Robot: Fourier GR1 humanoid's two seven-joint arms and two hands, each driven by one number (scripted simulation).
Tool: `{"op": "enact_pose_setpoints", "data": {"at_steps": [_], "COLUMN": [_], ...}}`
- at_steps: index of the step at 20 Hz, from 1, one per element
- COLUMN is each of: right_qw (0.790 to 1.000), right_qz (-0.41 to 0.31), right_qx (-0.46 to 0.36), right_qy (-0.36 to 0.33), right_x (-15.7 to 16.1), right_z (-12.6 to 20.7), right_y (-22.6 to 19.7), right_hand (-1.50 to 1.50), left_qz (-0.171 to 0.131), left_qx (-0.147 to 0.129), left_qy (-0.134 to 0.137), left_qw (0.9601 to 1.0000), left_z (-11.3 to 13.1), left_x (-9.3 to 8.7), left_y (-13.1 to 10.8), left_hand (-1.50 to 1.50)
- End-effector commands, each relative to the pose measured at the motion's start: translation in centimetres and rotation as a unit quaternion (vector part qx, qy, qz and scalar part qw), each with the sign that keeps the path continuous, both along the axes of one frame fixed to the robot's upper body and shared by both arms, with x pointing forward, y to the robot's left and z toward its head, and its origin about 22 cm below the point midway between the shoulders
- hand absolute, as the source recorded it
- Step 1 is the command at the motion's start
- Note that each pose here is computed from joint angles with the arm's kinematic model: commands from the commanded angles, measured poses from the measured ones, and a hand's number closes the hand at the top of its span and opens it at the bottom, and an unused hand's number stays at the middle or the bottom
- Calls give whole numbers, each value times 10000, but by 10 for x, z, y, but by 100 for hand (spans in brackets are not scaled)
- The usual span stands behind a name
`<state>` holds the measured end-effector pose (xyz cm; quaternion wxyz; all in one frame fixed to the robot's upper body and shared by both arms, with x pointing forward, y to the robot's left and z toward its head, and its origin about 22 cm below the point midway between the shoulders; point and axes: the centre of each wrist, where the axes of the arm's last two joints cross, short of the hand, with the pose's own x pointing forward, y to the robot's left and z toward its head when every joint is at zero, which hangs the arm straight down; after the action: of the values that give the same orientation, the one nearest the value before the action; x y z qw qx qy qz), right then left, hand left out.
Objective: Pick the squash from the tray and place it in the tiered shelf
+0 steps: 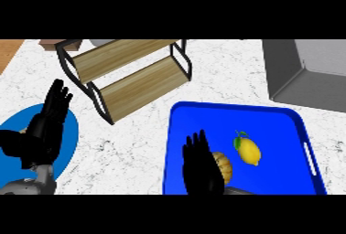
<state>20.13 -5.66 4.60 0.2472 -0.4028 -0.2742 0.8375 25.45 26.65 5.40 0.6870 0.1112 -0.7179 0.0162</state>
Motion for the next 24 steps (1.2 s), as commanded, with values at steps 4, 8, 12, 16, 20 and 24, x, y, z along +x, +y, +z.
{"op": "enact_pose_setpoints", "data": {"at_steps": [4, 8, 12, 16, 20, 24], "right_qw": [9992, 9978, 9889, 9420, 9195, 8859], "right_qz": [-44, 518, -178, -1027, -1047, -1011], "right_qx": [-282, -405, 1449, 3128, 3727, 4407], "right_qy": [263, -50, 262, 645, 681, 1039], "right_x": [7, 16, 12, 7, -7, -7], "right_z": [-23, -13, -9, -4, -12, 19], "right_y": [4, 4, 23, 49, 58, 61], "right_hand": [150, 150, 150, 150, 150, 150], "left_qz": [-28, -111, -80, -62, -140, -109], "left_qx": [-113, -31, -35, 9, -34, 4], "left_qy": [35, 61, -46, 47, 19, 15], "left_qw": [9999, 9999, 10000, 10000, 9999, 9999], "left_z": [-2, 11, 9, 3, 25, 11], "left_x": [7, 13, 5, 5, 11, 16], "left_y": [-2, -2, 0, 5, 4, 1], "left_hand": [0, 0, 0, 0, 0, 0]}}
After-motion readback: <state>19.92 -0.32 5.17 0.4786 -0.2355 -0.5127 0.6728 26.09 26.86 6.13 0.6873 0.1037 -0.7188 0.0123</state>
